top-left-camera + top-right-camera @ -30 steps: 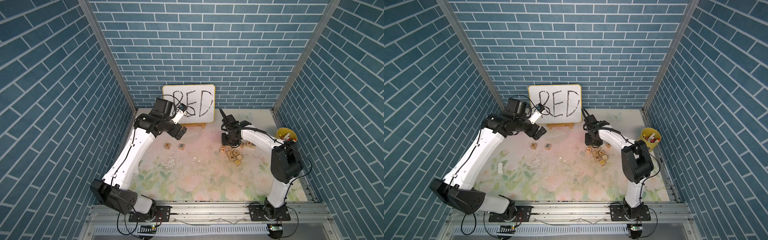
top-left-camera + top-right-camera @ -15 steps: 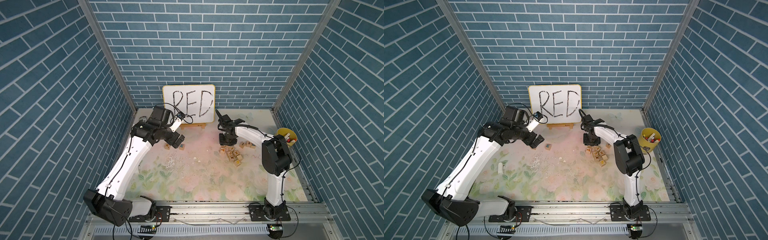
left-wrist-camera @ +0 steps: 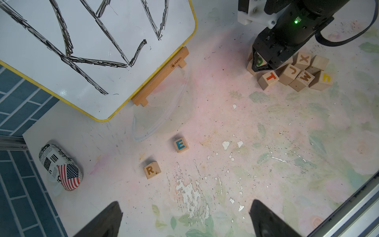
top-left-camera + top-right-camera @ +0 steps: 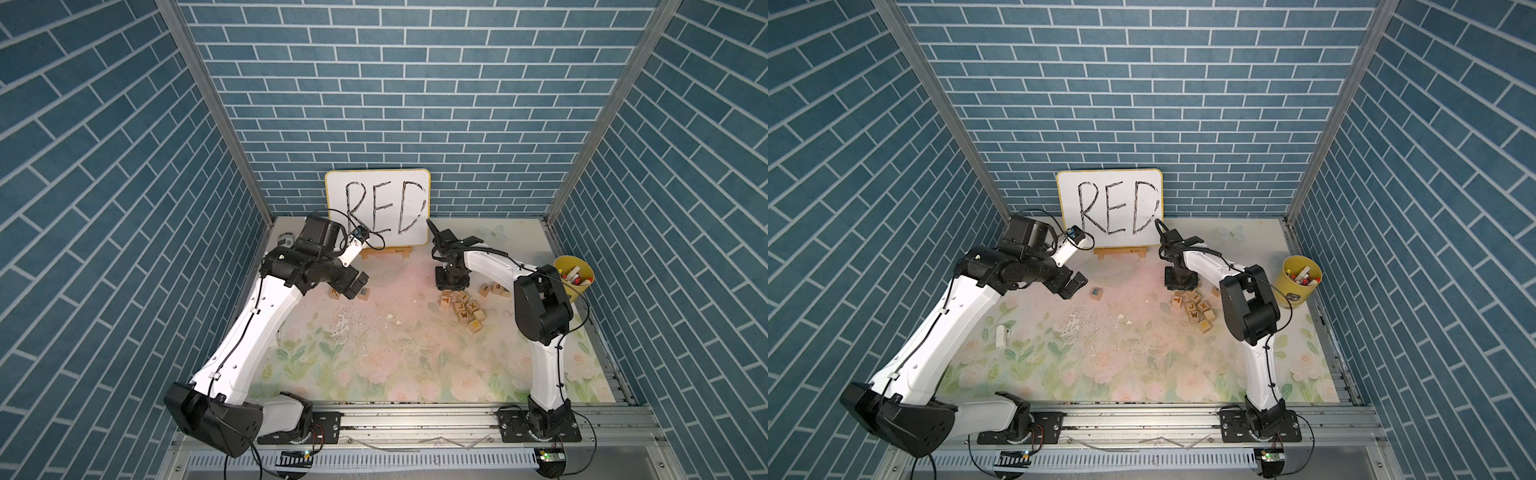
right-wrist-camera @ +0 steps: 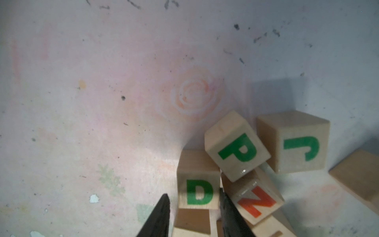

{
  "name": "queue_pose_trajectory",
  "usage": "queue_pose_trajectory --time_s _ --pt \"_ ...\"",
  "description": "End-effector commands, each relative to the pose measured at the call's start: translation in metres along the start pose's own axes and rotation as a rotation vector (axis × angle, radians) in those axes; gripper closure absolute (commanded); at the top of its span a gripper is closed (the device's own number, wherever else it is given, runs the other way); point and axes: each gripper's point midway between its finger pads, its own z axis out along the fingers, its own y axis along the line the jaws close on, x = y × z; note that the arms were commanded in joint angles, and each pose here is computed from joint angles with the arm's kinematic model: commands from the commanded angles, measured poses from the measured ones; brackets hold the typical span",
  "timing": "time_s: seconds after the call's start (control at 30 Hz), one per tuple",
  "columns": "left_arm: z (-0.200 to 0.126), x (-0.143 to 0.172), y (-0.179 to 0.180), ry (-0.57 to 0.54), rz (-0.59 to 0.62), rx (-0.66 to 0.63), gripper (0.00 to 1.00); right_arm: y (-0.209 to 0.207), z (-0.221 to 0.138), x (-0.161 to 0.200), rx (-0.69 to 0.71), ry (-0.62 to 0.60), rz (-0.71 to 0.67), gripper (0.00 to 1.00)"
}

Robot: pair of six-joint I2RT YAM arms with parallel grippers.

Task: Assemble the uppercase word "red" with letter blocks
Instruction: Pick up the letter block from the center of the board.

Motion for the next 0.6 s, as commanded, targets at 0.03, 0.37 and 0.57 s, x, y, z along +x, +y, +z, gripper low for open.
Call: queue_pose_trajectory --time_s 0.03,0.37,0.57 --pt "-0.002 0.0 -0.001 -0.01 0.01 -0.002 0.01 -0.004 0.003 -0.003 0.042 0.015 -0.033 0.58" --pt "0.005 0.004 -0.003 0.006 0.006 0.009 0.0 -0.005 0.015 -0.003 0.063 0.036 -0.044 0.59" --pt "0.007 0.007 -0.003 0.012 0.006 0.011 0.01 -0.005 0.026 -0.001 0.068 0.056 -0.048 0.62"
